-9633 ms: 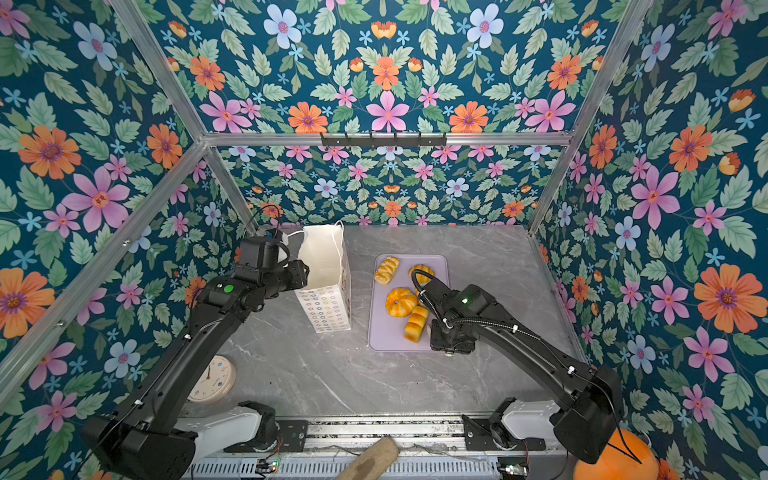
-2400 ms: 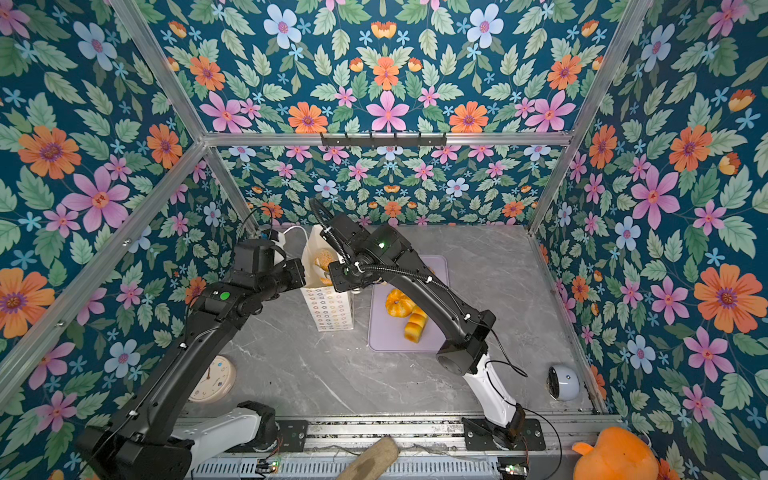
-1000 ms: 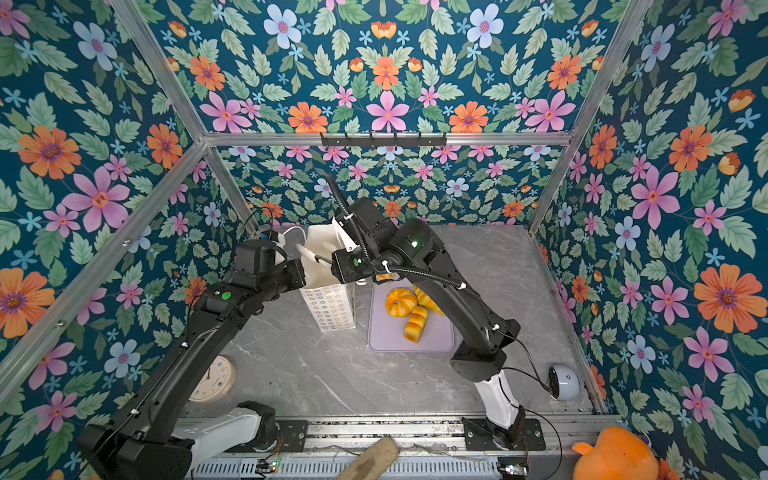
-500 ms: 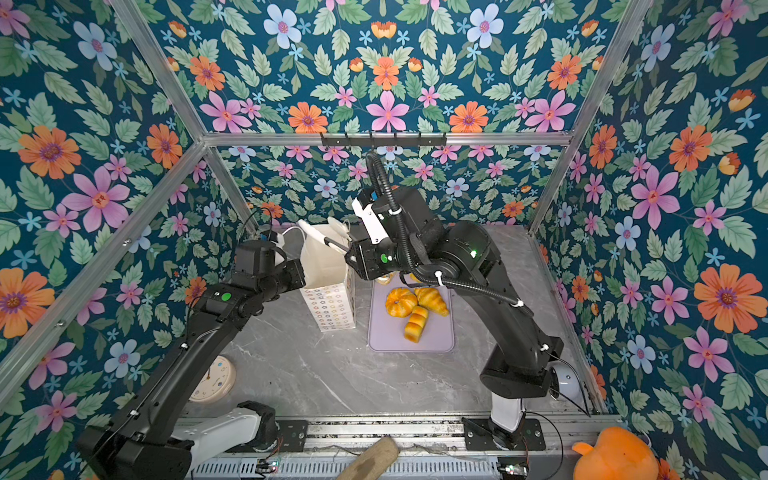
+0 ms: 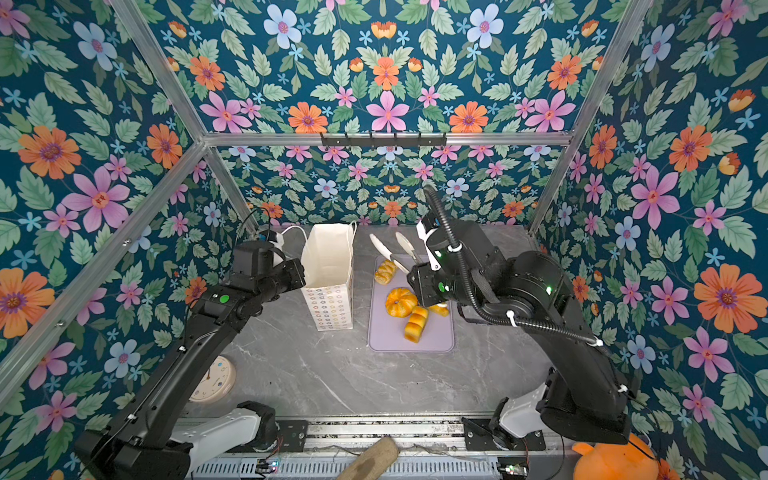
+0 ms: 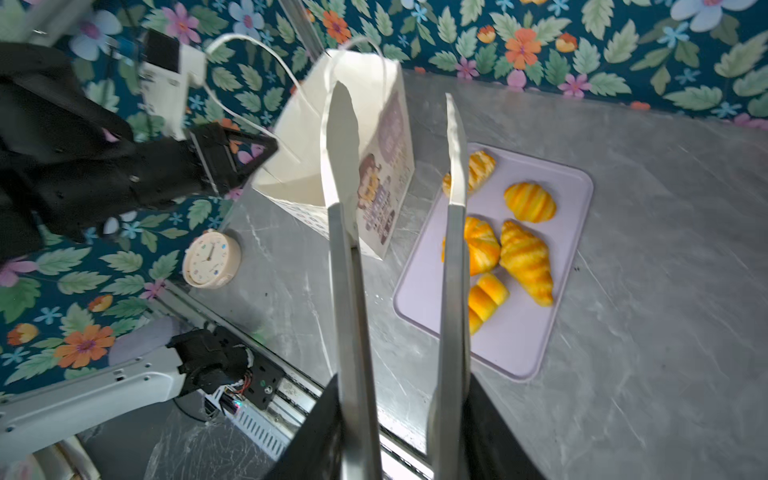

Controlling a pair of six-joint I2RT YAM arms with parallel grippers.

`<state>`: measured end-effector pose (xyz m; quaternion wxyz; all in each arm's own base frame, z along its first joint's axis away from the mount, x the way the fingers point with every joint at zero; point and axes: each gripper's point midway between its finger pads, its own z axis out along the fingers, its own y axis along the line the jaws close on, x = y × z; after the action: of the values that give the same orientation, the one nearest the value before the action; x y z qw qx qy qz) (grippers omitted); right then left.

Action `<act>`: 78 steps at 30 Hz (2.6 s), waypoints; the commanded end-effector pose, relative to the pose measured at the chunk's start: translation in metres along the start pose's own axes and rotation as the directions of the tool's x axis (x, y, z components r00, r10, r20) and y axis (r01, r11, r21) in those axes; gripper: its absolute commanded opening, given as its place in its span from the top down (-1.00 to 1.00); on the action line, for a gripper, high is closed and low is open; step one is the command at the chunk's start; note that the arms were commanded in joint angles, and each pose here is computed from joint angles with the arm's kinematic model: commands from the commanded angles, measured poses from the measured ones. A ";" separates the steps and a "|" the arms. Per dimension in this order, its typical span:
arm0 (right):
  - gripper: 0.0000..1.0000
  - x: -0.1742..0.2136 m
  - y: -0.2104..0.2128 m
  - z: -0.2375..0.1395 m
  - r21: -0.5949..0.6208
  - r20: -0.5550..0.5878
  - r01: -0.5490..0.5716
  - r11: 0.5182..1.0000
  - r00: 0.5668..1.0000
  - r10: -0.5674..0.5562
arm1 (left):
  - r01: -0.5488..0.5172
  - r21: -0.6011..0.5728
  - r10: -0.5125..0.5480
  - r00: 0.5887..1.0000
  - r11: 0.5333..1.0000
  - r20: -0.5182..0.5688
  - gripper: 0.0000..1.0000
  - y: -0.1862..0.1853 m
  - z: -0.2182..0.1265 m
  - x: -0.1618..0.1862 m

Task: Place the fake bread into the paper bag
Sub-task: 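Move the tongs over the yellow segmented bun on the tray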

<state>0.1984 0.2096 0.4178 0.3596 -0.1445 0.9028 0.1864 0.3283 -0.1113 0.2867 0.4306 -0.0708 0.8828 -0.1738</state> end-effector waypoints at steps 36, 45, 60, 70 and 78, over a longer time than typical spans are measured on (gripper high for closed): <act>0.09 0.176 -0.033 0.120 0.358 -0.453 -0.272 0.893 0.786 0.421 | -0.053 -0.003 0.053 0.998 0.999 0.037 1.00 0.005 0.001 0.003; 0.02 0.171 -0.043 0.130 0.397 -0.429 -0.229 0.889 0.810 0.400 | -0.060 -0.020 0.060 0.997 0.998 0.042 1.00 0.009 0.002 0.004; 0.02 0.171 -0.051 0.153 0.402 -0.421 -0.210 0.891 0.821 0.384 | -0.058 -0.008 0.058 0.997 0.998 0.046 1.00 0.004 0.001 -0.001; 0.02 0.164 -0.050 0.140 0.386 -0.414 -0.216 0.897 0.828 0.378 | -0.056 -0.012 0.057 0.997 0.998 0.046 1.00 0.005 0.000 -0.001; 0.02 0.168 -0.052 0.133 0.396 -0.430 -0.211 0.894 0.817 0.384 | -0.054 -0.005 0.054 0.998 0.999 0.033 1.00 0.005 0.004 0.003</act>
<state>0.1826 0.2063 0.1972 0.1007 0.0158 0.9932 0.0557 0.3291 -0.1075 0.2804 0.4479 -0.0550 0.8782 -0.1583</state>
